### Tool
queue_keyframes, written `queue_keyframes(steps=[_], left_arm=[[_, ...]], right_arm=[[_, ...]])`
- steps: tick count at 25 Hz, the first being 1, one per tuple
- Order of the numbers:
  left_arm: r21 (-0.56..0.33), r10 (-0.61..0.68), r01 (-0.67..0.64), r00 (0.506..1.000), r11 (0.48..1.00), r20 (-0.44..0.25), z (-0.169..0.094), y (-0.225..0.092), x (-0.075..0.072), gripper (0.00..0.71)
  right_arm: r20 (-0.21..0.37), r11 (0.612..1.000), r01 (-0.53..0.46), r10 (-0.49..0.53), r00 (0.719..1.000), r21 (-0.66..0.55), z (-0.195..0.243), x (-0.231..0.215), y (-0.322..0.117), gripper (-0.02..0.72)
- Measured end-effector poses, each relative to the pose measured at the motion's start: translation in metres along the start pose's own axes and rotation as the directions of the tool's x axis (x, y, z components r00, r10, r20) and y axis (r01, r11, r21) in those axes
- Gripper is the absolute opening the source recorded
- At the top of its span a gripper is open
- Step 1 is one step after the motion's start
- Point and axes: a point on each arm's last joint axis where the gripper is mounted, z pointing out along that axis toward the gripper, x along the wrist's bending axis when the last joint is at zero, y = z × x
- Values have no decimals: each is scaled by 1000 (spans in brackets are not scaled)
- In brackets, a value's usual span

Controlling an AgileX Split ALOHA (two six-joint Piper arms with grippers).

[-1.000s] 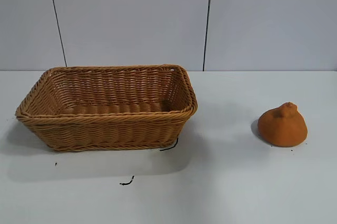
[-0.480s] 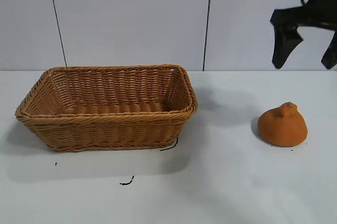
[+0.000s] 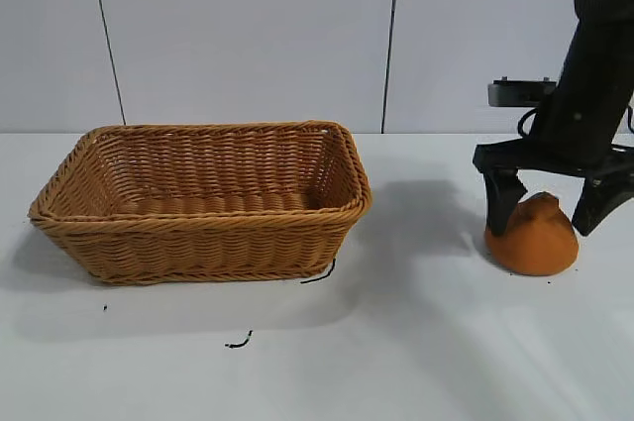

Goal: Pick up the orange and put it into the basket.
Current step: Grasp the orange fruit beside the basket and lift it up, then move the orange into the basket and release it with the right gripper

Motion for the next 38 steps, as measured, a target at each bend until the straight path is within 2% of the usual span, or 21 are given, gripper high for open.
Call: queue_keyframes(steps=[3,4,8,14,21,31,34,38], left_arm=[[0,0,0,1000,1000,0,0,0,0,639],[1,0,0,1000,1000,0,0,0,0,639],[1,0,0,1000,1000,0,0,0,0,639],[1,0,0,1000,1000,0,0,0,0,639],[1,0,0,1000,1000,0,0,0,0,639],[1,0,0,1000,1000,0,0,0,0,639],[1,0,0,1000,1000,0,0,0,0,639],[1,0,0,1000,1000,0,0,0,0,639]], right_arm=[[4,1000,4,-4,1000,-1,-6,0,0,122],[3,1000,4,-4,1000,-8,-11,0,0,80],[1,999,11,-11,1000,-53,-38,2,2,82],[-12,976,21,-24,1000,-215,-115,7,19,82],[-19,955,28,-35,999,-294,-175,12,30,82],[-28,952,34,-45,999,-303,-195,17,32,82],[-29,952,78,-90,995,-297,-194,36,29,82],[-47,936,174,-197,979,-306,-192,85,19,82]])
